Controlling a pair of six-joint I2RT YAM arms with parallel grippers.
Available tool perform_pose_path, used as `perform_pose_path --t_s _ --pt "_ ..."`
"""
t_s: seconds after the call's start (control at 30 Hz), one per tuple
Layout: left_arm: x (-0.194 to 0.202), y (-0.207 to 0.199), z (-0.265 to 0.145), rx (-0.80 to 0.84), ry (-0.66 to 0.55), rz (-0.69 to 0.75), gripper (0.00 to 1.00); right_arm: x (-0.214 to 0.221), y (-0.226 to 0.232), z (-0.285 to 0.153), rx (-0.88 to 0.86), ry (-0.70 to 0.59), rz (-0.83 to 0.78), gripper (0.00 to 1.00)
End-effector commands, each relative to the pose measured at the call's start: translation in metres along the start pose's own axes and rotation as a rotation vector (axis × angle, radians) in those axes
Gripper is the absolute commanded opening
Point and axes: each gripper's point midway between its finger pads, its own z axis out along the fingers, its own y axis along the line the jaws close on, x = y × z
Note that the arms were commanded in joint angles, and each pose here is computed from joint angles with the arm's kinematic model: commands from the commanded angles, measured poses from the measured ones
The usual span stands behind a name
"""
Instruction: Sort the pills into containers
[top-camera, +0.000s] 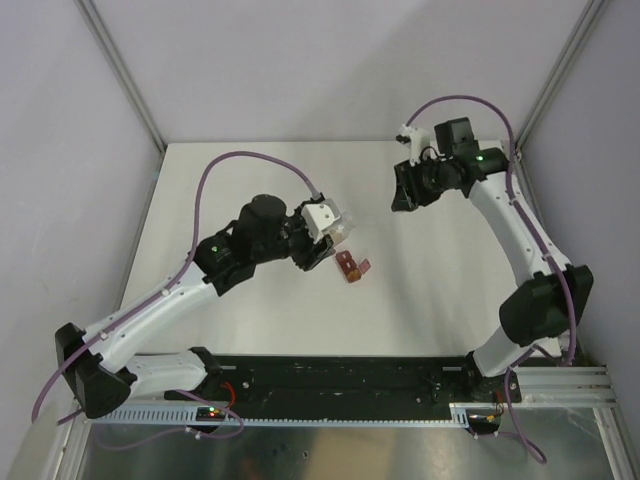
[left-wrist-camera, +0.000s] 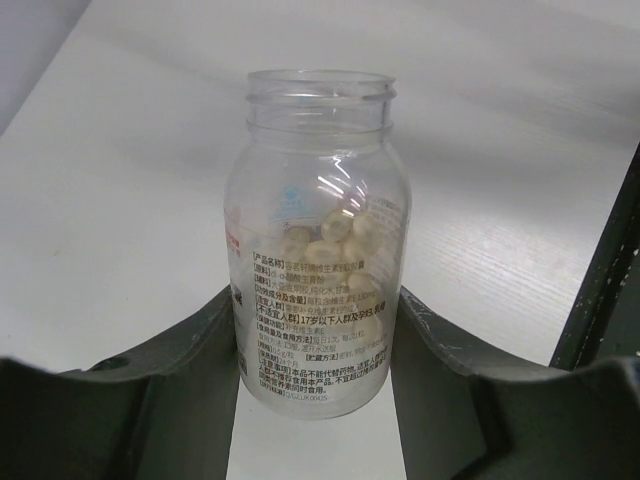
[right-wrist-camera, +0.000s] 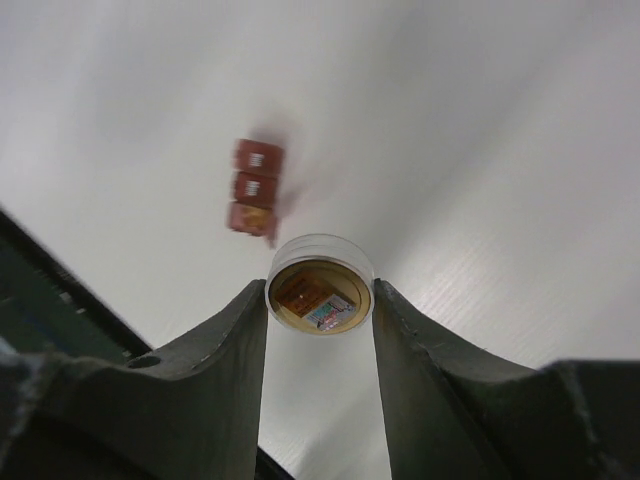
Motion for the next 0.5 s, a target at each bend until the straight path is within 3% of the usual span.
perform_pose_path --t_s 0.0,0.2,0.47 --pt "-0.044 0.003 -0.023 0.01 -0.109 -0.027 0.0 -0.026 0.061 -0.06 -0.221 -0.125 -0.085 0.0" --pt "-0.062 -0.011 -0.032 0.103 -0.142 -0.037 0.0 -0.041 0.12 -0.12 -0.44 -0.263 -0.205 0.0" --pt "-0.073 -0.023 -0.033 0.179 -0.158 -0.056 0.0 -0.037 0.166 -0.152 -0.662 -0.308 -0.291 0.0"
